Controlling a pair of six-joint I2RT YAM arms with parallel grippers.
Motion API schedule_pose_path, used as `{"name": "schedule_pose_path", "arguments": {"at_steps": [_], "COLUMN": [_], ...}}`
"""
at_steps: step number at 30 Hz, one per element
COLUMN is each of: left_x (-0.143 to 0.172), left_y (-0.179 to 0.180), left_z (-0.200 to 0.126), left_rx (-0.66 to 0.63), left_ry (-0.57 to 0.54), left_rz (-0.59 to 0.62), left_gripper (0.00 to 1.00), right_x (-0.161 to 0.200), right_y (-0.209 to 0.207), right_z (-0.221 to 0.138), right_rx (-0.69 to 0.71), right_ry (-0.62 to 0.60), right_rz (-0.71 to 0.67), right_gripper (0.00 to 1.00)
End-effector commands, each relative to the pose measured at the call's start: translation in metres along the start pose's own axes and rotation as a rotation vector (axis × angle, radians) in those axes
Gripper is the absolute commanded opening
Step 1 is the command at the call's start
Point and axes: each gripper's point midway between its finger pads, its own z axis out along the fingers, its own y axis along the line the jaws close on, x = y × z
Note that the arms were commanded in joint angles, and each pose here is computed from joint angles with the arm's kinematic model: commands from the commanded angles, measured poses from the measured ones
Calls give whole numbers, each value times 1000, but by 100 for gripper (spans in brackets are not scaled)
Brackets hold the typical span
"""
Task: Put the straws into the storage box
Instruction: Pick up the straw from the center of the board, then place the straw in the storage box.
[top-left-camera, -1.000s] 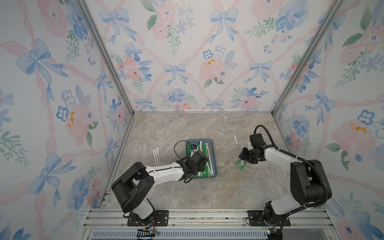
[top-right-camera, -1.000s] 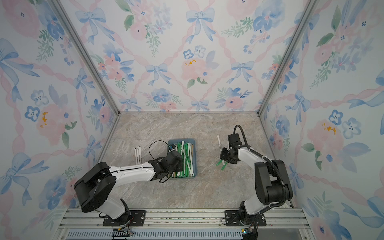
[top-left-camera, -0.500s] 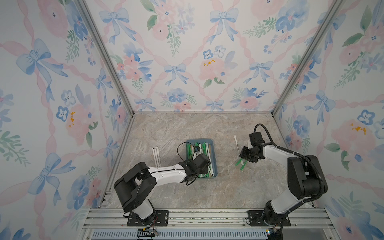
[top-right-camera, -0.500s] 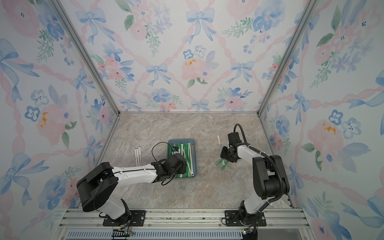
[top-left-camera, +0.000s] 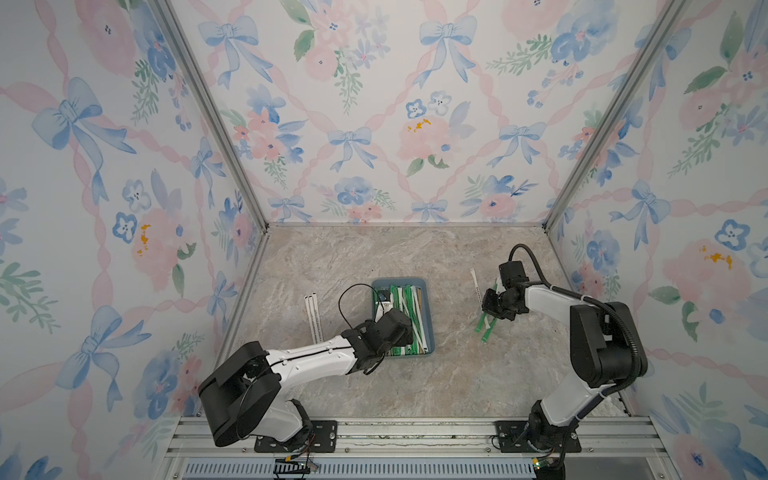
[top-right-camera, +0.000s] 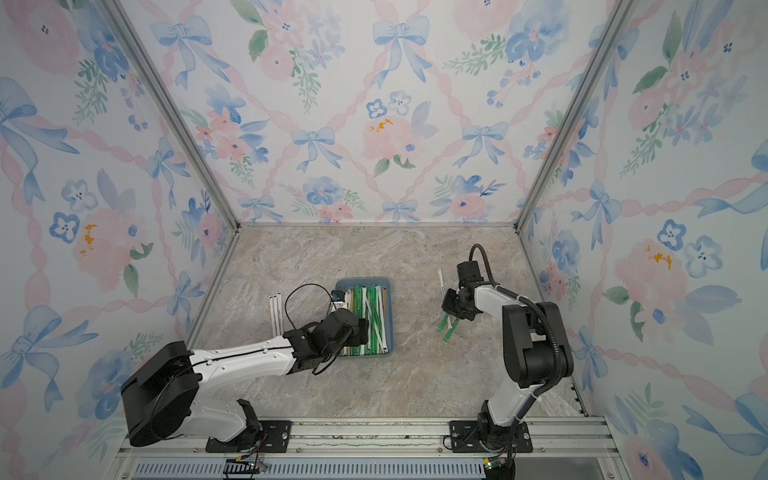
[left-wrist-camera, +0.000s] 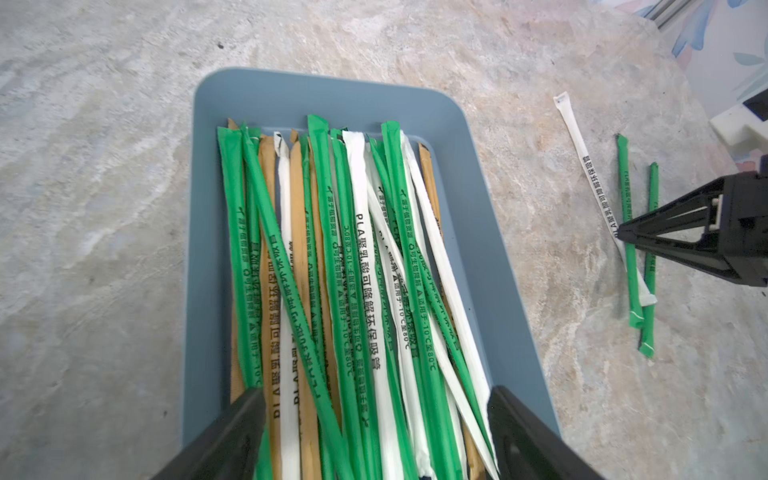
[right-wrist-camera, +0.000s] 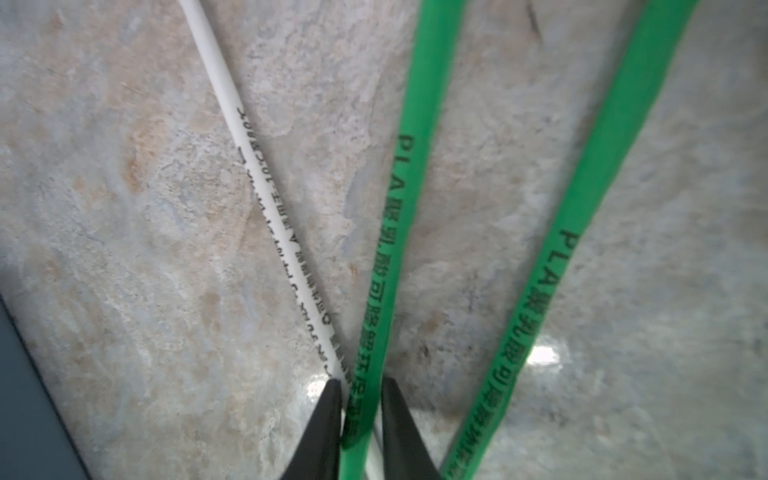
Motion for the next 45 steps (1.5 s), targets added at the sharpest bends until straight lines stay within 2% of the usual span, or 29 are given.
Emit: {"name": "schedule_pose_path", "arguments": {"at_steps": [1,5,13,16,21,25,29,36,45], "left_x": [3,1,-6,-10,-12,-17,-17,-10,6], "left_y": [22,35,64,79,105,113,132,163,190], "left_z": [-3,-5,-15,-17,-18,-21,-23,-25,-17], "left_rx": [-55,-68,-99,-127,-176,-182,-231,-278,-357], "left_ry": [-13,-15,-43,-53,-58,-63,-61,-46,12], "left_rz": [25,12,-30,-51,-93,-112,-136,-215,-254], "left_gripper": [86,86,86,86,86,87,87,87,87], "right_x": [1,-1,-9,0,38,75,102,126,124], "right_y": [-8,-5,24,53,133,185,211,213,200], "right_z": [-2,-14,-70,-87,-104,-100,-80,-41,-21], "right_rx": [25,15,-69,-129,-290,-391,-416,-323,-233], "right_ry": [-1,-20,-120,-131,-132,-72,-10,60,54], "right_rz": [18,17,-13,-58,-215,-321,-335,-400,-421], "right_gripper": [16,12,10,10,10,10,10,11,12]}}
